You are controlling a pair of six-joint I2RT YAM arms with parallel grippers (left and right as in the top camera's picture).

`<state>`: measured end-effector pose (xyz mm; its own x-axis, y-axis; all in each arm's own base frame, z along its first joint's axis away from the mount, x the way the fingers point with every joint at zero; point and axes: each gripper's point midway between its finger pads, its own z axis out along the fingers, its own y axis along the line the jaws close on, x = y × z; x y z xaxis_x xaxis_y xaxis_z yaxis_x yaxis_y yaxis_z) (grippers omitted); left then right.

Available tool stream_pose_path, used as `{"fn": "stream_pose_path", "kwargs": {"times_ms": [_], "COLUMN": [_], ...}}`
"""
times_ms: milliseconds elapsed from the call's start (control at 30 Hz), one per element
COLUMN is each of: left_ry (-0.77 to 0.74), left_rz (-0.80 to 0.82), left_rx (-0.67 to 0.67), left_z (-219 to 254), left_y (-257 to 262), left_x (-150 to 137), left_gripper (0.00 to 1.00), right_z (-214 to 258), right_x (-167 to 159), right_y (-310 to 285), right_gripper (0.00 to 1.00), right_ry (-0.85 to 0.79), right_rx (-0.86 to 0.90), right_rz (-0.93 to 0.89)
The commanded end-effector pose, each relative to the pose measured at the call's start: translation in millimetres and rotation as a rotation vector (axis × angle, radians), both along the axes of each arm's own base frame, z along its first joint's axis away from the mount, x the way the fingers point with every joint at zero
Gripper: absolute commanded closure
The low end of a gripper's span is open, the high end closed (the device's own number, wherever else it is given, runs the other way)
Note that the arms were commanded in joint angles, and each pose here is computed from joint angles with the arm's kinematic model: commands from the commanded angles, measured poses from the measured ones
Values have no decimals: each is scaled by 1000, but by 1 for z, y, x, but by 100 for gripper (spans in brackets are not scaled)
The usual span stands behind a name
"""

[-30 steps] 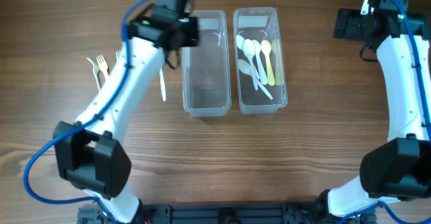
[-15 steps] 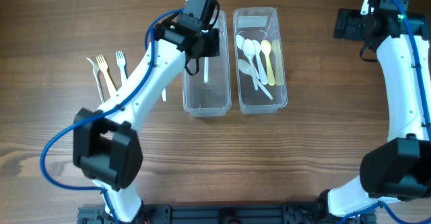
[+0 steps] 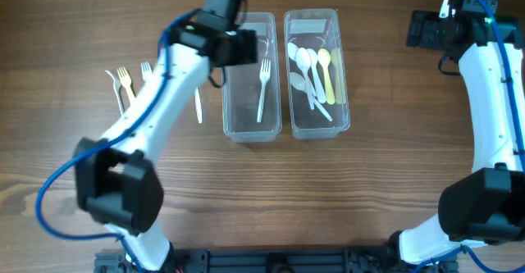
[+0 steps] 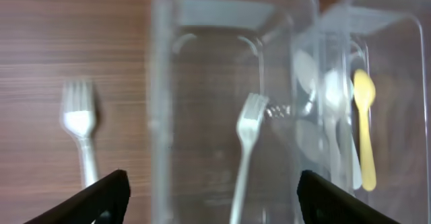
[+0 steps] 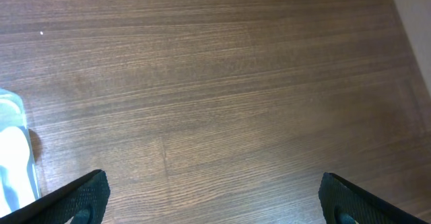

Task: Pack container
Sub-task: 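Carry the white fork into the left container and release, then return the left gripper and grasp another white fork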

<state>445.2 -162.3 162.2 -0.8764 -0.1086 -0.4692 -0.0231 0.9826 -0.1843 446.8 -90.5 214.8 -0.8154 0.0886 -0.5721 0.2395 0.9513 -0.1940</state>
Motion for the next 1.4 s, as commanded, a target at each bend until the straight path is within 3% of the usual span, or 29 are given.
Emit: {"fn": "stream_pose_path", "kwargs": {"times_ms": [0,300,367,500,900,1133,1233,1367], "left_ry": [-37,128,140,143,293,291,266,264], "left_rz": [145,273,273,273,272,270,270,270], "left_rx": [-43,44,47,49,105,110,103,102], "left_z": [40,-9,-25,-57,-147,-173,-172,-171], "left_y": [51,109,109,108,110,111,110,110], "left_x": [-2,-23,-21,-13,-10,0,6,6], "left_gripper": [20,16,21,39,38,39,46,68], "right_z": [7,7,7,7,7,7,7,7], "right_x": [1,1,1,1,1,1,1,1], "right_y": [-2,-2,-2,-2,-2,-2,-2,-2], "right_gripper": [0,0,0,1,0,0,0,0], "right_ry": [-13,-13,-13,-13,-13,-13,-13,-13], "right_rx": [-21,-21,-21,-21,-21,-21,-21,-21], "right_rz": [0,0,0,0,-1,0,0,0]}}
